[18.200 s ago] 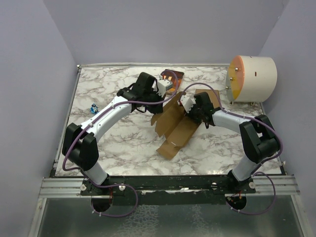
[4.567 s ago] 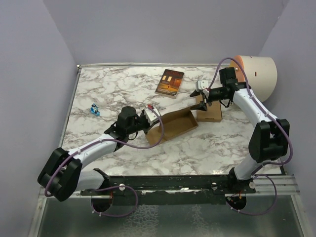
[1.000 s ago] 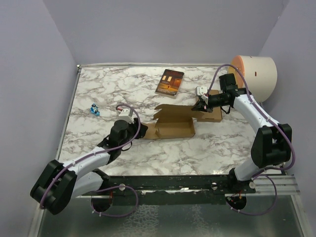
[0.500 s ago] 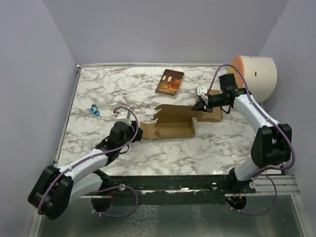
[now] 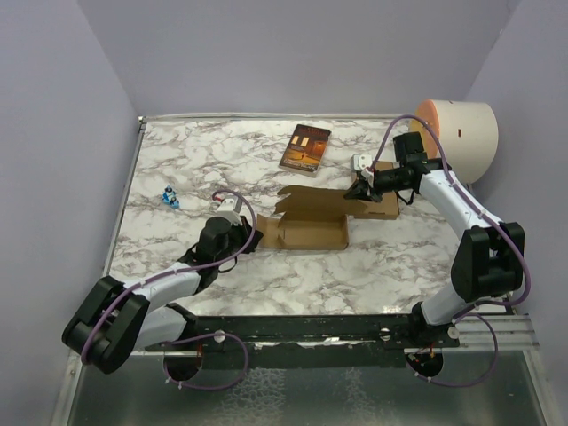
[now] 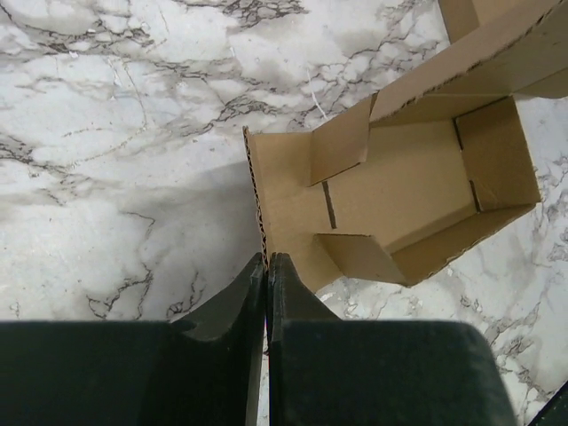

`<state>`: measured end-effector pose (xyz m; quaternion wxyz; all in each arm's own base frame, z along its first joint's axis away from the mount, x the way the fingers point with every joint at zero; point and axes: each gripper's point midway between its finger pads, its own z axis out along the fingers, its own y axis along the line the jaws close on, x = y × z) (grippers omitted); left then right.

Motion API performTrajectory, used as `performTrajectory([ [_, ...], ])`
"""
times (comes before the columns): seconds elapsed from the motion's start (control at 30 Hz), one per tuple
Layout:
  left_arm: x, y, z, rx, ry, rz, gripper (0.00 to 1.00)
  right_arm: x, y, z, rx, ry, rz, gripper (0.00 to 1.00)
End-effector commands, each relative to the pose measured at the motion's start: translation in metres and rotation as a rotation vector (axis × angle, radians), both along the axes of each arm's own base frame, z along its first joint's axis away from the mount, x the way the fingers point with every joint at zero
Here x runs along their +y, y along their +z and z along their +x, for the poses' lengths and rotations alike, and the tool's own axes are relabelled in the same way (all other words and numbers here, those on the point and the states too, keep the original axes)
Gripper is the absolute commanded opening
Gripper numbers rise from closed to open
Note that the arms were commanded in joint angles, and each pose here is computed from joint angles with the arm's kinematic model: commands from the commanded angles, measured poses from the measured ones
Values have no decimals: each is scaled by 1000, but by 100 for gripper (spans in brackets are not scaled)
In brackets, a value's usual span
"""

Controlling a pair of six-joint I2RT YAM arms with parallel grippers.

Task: Fold the paper box

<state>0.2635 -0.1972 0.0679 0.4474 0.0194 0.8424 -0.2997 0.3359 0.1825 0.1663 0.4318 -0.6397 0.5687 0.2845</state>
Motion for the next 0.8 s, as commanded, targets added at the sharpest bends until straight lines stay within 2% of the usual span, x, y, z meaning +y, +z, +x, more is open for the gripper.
performTrajectory([
  [0.0, -11, 21, 5, -82, -53, -52, 3, 13, -4, -3, 24, 17, 19, 1],
  [0.43, -12, 27, 9, -111, -56, -26, 1, 21, 0, 16, 37, -104, 8, 1],
  [0.77, -14, 31, 12, -130, -65, -7, 0, 30, -3, 15, 71, -144, 18, 1],
])
